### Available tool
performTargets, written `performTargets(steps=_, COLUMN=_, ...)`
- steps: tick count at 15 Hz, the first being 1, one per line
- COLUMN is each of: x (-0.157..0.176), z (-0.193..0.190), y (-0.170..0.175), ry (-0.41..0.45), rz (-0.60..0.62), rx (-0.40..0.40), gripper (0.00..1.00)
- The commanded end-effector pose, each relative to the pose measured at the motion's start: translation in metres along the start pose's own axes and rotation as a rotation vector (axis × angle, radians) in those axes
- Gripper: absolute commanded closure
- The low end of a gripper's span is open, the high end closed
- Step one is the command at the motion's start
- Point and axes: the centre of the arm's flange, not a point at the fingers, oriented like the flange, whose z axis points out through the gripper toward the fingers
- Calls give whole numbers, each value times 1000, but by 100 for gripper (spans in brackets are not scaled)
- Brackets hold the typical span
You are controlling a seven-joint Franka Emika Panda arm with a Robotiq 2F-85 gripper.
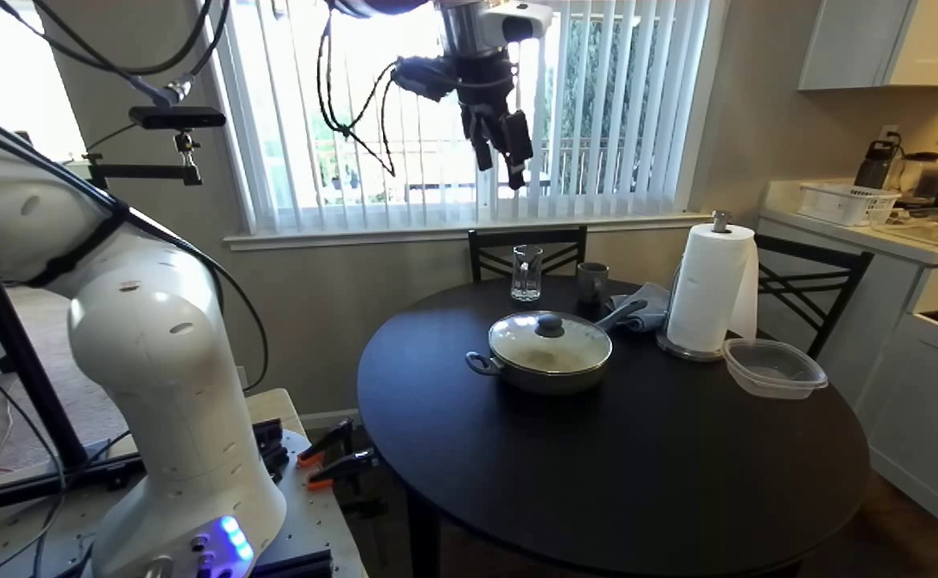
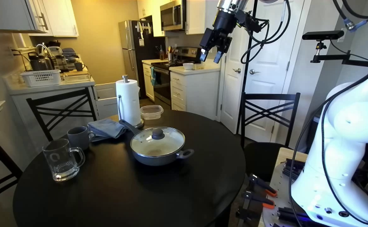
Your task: Take the lid off the pot
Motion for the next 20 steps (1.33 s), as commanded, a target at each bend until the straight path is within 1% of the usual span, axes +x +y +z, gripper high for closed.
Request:
performTargets(steps=1, x=48, z=27, y=-25, ry=15, rz=-126, rx=-158, gripper=0)
performTargets(steps=2, x=64, z=42, y=-32, ry=4, rz=-159, rx=-204, gripper=0)
performTargets(steps=3, x=71, z=51, y=-36, ry=1, rz=-191, rx=-237, gripper=0)
performTargets(steps=5, x=86, z=80, y=-47, ry=-39, rz=-243, rx=-265, gripper=0)
performTargets(steps=7, x=92, z=106, y=-53, ry=-83, rz=-269, rx=-260, gripper=0)
performTargets(steps=9, x=93, z=123, y=-54, ry=-111, rz=-274, rx=-240, gripper=0)
performTargets(steps=11, x=89, z=129, y=-53, ry=-113, rz=-275, rx=-237, gripper=0)
performTargets(steps=12, x=83, z=123, y=-54, ry=-104, rz=-266, rx=-225, gripper=0)
performTargets(steps=13, x=86, z=131, y=-52, ry=-125, rz=-257, rx=-235, gripper=0)
performTargets(steps=20, x=86, z=131, y=-51, ry=-126, rz=-256, rx=-235, gripper=0)
